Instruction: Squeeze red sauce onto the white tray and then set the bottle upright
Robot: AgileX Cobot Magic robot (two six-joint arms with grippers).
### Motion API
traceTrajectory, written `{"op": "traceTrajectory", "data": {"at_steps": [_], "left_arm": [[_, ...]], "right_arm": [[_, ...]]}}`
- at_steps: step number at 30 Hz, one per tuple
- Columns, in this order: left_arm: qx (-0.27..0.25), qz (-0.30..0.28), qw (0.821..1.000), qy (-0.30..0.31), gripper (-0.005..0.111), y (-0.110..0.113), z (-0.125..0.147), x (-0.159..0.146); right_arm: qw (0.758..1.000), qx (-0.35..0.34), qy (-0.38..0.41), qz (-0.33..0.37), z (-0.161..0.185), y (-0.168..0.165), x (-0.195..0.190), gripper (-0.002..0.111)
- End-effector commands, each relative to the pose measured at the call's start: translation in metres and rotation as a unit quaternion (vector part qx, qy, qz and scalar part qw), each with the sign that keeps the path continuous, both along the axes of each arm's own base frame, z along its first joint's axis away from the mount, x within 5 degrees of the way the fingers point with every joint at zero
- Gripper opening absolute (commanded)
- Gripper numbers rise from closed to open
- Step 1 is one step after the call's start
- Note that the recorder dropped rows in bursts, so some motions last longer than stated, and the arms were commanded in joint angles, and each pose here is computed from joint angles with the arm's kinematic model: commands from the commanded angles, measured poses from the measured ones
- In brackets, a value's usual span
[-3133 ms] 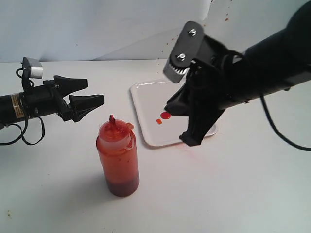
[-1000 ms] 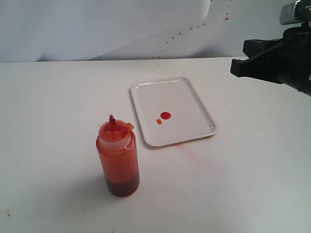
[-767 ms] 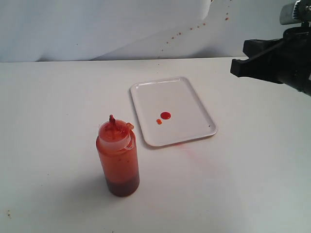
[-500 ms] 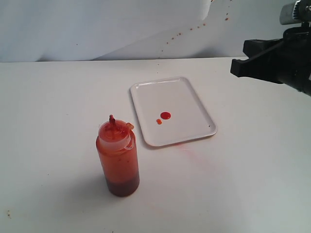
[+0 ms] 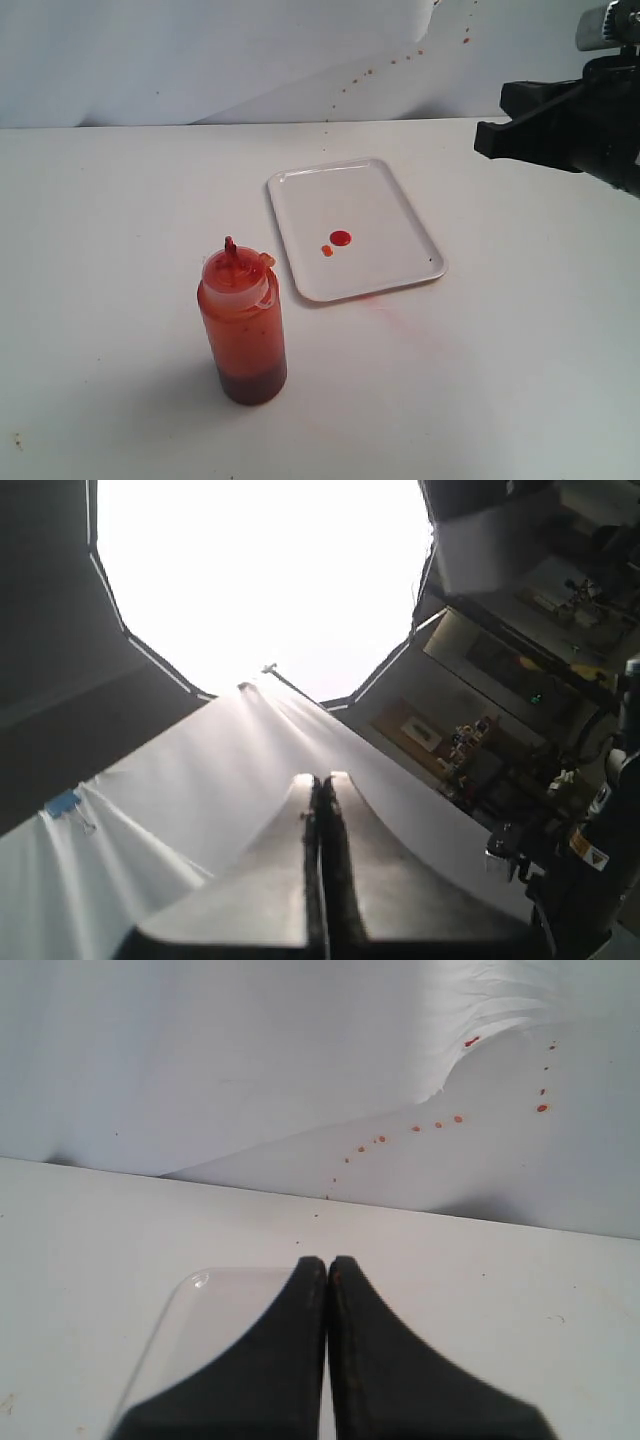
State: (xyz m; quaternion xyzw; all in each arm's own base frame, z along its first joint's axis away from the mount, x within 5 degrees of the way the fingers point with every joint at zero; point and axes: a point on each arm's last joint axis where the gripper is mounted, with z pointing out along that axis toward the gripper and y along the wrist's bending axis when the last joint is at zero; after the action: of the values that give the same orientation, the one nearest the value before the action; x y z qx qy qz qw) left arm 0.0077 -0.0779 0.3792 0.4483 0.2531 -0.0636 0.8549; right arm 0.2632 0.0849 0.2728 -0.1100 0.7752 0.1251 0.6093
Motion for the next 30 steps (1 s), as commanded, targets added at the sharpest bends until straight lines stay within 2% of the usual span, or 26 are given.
{"op": "traceTrajectory", "data": {"at_steps": [1,10,30], "left_arm": [[0.01,-0.002,0.999,-0.049,0.0,-0.005,-0.003,-0.025],[0.028,-0.002,0.99,-0.14,0.0,-0.014,-0.014,-0.071],[0.034,-0.001,0.989,-0.142,0.0,-0.014,-0.013,-0.072]], "right_arm": [[1.0,0.002,-0.002,-0.004,0.001,-0.002,-0.001,0.0],[1.0,0.002,-0.002,-0.004,0.001,-0.002,-0.001,0.0],[1.0,0.003,-0.003,-0.004,0.001,-0.002,-0.001,0.0]]}}
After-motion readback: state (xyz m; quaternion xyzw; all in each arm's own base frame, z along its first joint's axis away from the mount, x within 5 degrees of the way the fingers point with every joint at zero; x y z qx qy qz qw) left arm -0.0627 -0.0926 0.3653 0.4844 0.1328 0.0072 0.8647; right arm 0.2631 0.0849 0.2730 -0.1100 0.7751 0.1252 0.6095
